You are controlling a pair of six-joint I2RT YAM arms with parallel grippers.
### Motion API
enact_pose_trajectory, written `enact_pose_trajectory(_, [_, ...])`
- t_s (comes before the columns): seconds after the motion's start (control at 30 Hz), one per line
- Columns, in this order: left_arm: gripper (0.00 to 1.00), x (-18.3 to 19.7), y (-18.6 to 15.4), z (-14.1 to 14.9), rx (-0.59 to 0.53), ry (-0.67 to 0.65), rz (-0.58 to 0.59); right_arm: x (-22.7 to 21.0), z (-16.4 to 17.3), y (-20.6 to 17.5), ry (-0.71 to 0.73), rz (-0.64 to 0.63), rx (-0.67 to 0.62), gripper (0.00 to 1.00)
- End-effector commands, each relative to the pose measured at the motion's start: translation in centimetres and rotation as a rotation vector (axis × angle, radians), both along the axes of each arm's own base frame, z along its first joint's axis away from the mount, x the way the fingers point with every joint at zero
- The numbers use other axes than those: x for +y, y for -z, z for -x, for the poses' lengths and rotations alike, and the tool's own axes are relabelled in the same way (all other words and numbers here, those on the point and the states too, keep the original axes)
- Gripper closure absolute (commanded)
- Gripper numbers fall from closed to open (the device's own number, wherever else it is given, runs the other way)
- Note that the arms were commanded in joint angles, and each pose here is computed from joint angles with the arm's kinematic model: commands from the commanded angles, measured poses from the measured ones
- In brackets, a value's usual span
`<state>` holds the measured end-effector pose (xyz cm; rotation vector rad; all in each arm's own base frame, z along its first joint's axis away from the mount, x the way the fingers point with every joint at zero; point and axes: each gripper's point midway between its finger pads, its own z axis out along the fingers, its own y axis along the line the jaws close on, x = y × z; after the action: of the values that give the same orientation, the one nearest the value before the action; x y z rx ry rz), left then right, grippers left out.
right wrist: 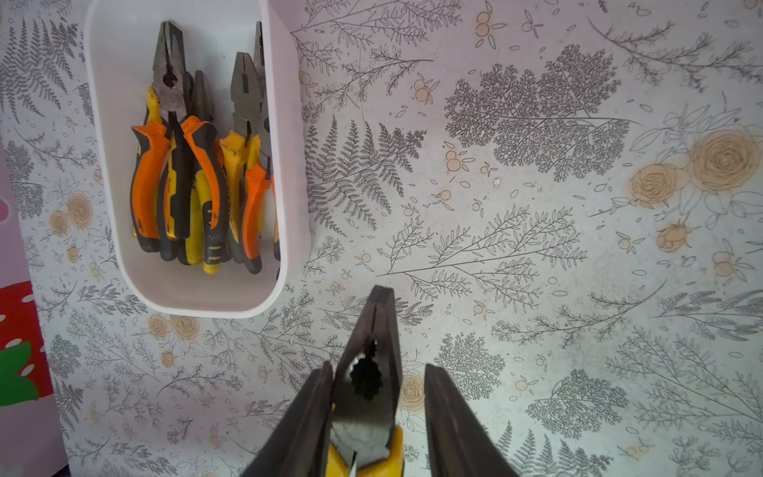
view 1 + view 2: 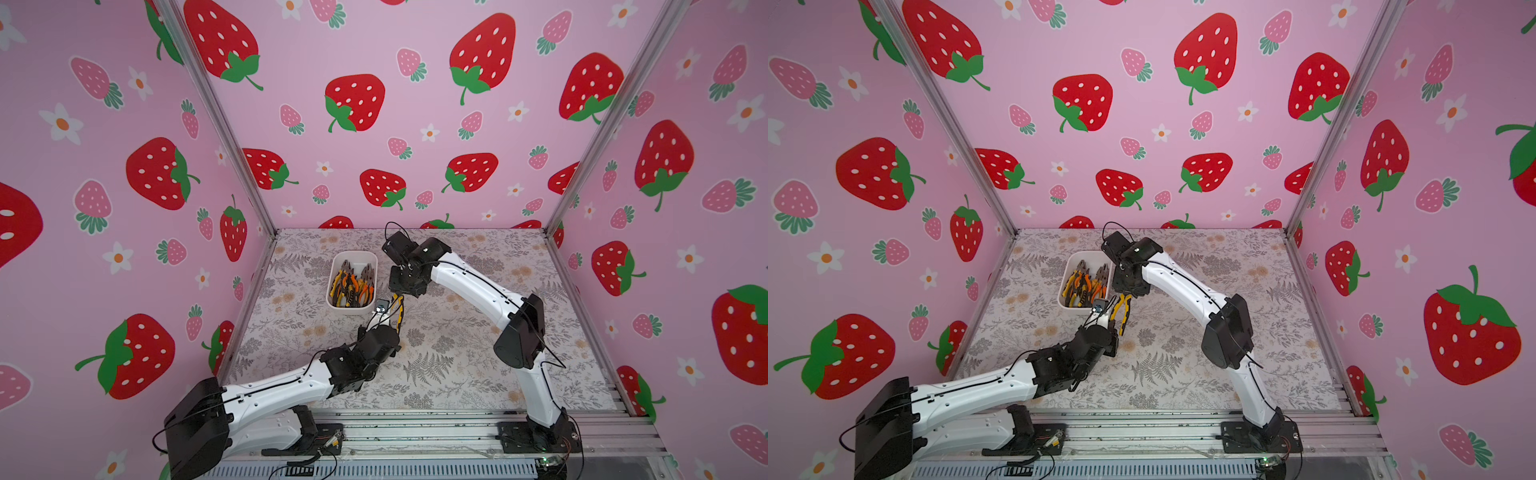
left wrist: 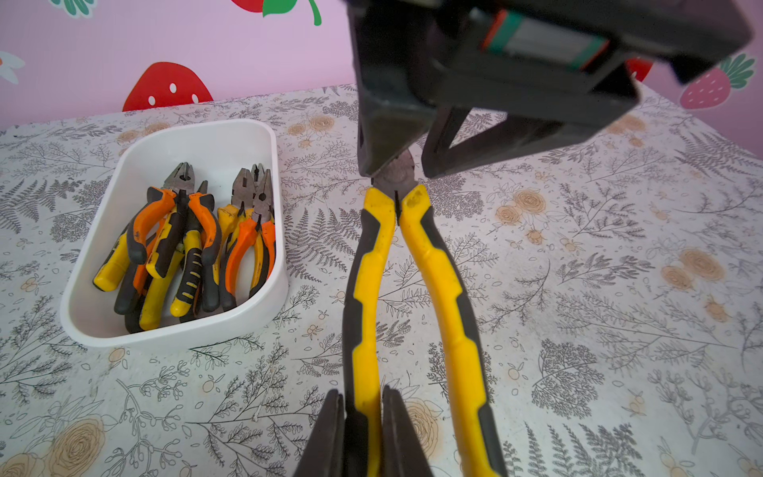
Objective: Take the pliers out of the storage box
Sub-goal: Place the pliers at the center of the board.
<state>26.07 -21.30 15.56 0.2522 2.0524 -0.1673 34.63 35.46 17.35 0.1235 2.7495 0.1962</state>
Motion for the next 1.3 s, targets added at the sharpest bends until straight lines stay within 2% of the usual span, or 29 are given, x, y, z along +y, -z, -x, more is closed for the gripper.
enact_pose_trajectory(0.0, [1.00, -0.1, -2.0, -0.9, -0.076, -0.051, 0.055, -0.5, 1.0, 0.1, 0.019, 0.018, 0.028, 0.59])
enact_pose_trajectory(0.57, [1.00, -1.1, -2.3, -1.3, -0.082, -0.037, 0.044, 0.0, 1.6, 1.4, 0.019, 0.012, 0.064, 0.63])
enact_pose_trajectory(0.73, [1.00, -1.2, -2.1, -1.3, -0.074, -0.031, 0.038, 0.3, 1.6, 0.8, 0.006, -0.014, 0.040, 0.54])
enact_pose_trajectory(0.8, [1.00, -1.2, -2.1, -1.2, -0.074, -0.031, 0.041, 0.3, 1.5, 0.7, 0.006, -0.020, 0.034, 0.53])
enact_pose_trajectory(1.03, [1.00, -1.1, -2.3, -1.3, -0.078, -0.032, 0.045, 0.8, 1.8, 1.7, 0.000, -0.024, 0.062, 0.60])
enact_pose_trajectory(1.27, [1.00, -1.1, -2.6, -1.2, -0.085, -0.029, 0.052, 1.2, 1.8, 2.3, -0.002, -0.027, 0.073, 0.60])
